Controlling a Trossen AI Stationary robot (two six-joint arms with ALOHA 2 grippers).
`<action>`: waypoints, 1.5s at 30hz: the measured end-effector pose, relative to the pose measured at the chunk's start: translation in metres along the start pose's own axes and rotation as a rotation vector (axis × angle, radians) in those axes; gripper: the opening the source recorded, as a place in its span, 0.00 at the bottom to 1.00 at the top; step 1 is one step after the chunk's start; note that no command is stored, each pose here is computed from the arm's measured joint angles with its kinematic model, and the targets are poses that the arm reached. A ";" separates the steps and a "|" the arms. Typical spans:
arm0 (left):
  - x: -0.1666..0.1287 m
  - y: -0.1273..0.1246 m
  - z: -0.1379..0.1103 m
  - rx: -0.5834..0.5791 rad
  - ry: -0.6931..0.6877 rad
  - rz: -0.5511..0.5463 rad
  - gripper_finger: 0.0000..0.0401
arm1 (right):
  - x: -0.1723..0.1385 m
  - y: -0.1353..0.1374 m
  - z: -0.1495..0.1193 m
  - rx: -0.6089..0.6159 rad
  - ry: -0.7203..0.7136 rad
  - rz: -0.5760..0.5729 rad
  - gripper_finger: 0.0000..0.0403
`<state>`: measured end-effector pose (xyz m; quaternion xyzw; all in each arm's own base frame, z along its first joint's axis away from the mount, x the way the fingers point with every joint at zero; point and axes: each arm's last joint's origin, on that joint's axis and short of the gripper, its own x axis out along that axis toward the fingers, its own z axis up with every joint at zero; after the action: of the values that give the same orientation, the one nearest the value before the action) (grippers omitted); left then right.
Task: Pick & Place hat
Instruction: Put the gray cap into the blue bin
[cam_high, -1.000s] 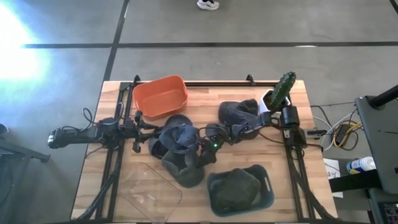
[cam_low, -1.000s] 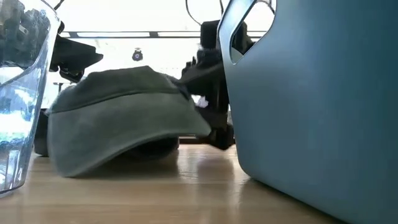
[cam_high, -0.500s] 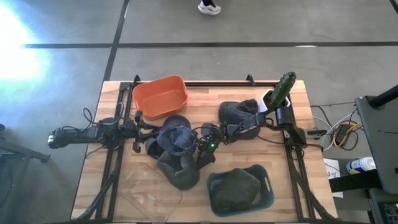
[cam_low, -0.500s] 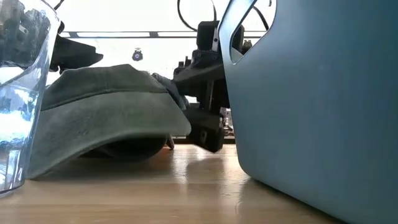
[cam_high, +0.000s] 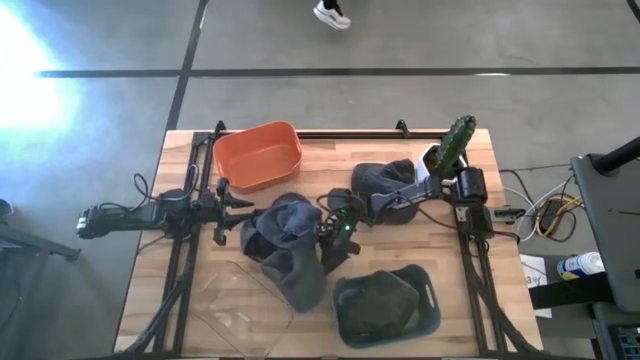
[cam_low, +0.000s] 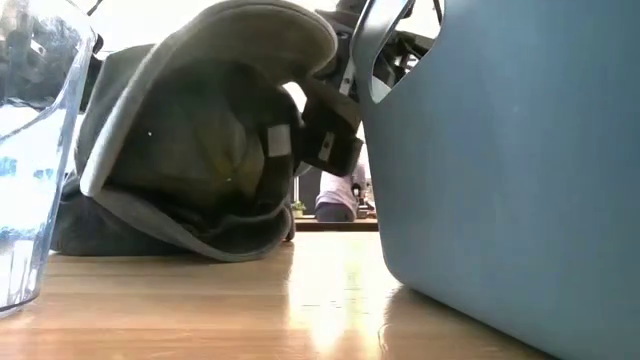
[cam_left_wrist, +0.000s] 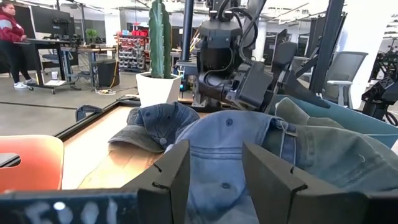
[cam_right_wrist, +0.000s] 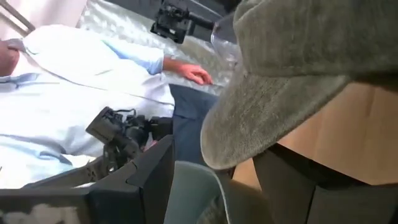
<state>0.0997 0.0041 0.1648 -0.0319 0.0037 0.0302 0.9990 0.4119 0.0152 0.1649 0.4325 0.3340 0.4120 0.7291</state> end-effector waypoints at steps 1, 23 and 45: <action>0.000 0.000 0.000 0.000 0.000 0.000 0.35 | 0.000 0.001 0.002 0.002 -0.013 -0.006 0.51; 0.000 0.000 0.000 0.000 0.000 0.000 0.35 | 0.018 -0.007 -0.008 -0.045 -0.151 -0.298 0.50; 0.000 0.000 0.000 0.000 0.000 0.000 0.35 | 0.012 0.004 -0.005 -0.127 -0.078 -0.196 0.04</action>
<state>0.0997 0.0041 0.1648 -0.0320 0.0037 0.0303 0.9990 0.4118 0.0291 0.1647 0.3663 0.3195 0.3419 0.8043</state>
